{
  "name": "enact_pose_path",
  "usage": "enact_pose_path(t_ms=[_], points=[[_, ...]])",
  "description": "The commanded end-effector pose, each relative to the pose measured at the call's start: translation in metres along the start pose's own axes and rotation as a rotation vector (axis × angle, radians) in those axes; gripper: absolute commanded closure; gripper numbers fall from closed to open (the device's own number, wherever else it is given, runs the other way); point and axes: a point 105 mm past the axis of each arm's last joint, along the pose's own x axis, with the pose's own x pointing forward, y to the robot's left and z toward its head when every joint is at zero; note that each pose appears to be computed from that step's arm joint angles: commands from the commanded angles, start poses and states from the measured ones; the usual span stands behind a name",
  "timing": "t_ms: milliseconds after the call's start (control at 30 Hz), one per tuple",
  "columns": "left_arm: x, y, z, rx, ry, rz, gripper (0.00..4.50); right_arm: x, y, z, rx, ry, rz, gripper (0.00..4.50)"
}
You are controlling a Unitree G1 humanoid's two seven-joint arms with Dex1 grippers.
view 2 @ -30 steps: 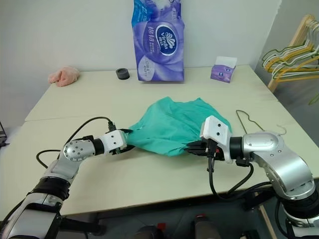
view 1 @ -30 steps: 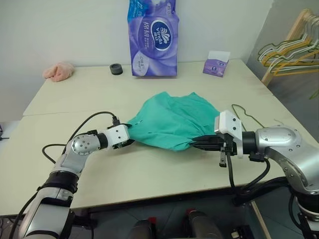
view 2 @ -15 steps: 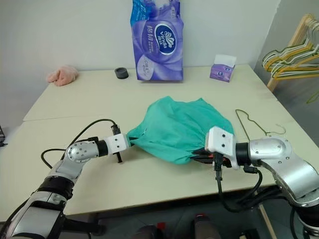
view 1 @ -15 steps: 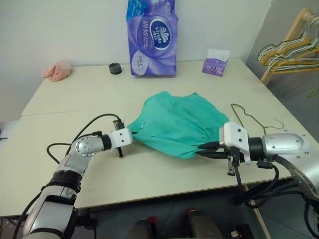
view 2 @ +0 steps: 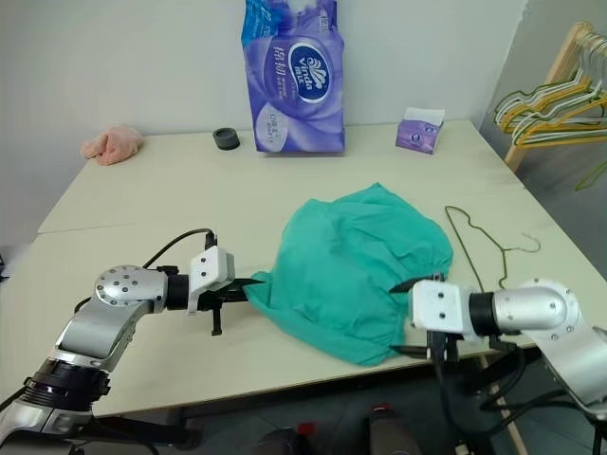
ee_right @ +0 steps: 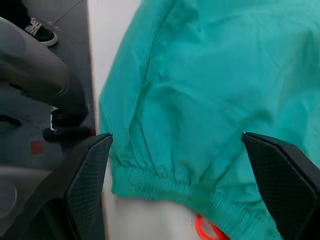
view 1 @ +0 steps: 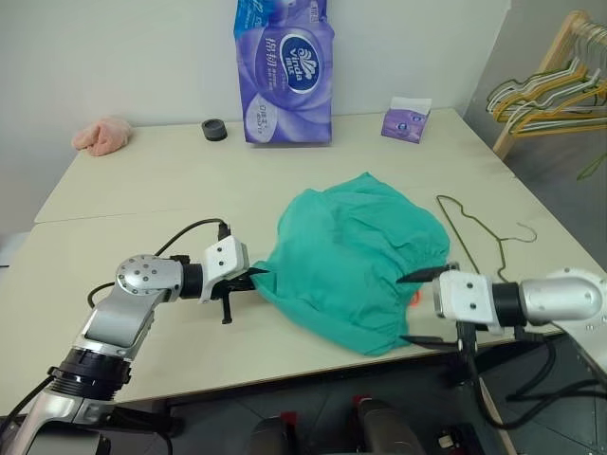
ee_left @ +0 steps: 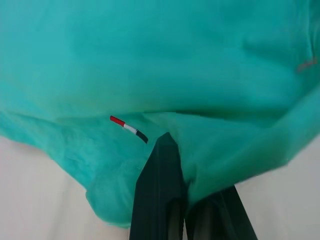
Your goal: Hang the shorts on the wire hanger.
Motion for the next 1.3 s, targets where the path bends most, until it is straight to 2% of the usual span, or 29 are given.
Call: enact_pose_path(t_ms=[33,300,433,700,800,1067,1167,1300], points=[[-0.003,0.003,0.023,0.005,-0.058,0.000,4.50,0.013,0.011,0.000,-0.028,-0.007,-0.012,0.02],[0.006,0.009,0.048,-0.040,-0.164,0.003,4.50,0.035,0.022,-0.008,-0.004,-0.019,-0.069,0.02],[0.012,0.008,0.059,-0.058,-0.213,-0.006,4.50,0.043,0.019,-0.022,0.022,0.040,-0.137,0.02],[0.010,0.012,0.061,-0.062,-0.214,0.013,4.50,0.052,0.016,-0.035,0.087,0.104,-0.232,0.02],[0.009,0.014,0.060,-0.061,-0.212,0.025,4.50,0.051,0.006,-0.041,0.091,0.131,-0.287,0.60],[0.000,0.021,0.050,-0.061,-0.169,0.079,4.50,0.038,-0.014,-0.049,0.091,0.148,-0.350,3.44],[-0.011,0.022,0.029,-0.028,-0.066,0.098,4.50,0.020,-0.026,-0.055,0.058,0.169,-0.314,4.46],[-0.023,0.013,0.003,0.031,0.076,0.066,4.50,-0.001,-0.038,-0.053,0.055,0.152,-0.250,4.46]])
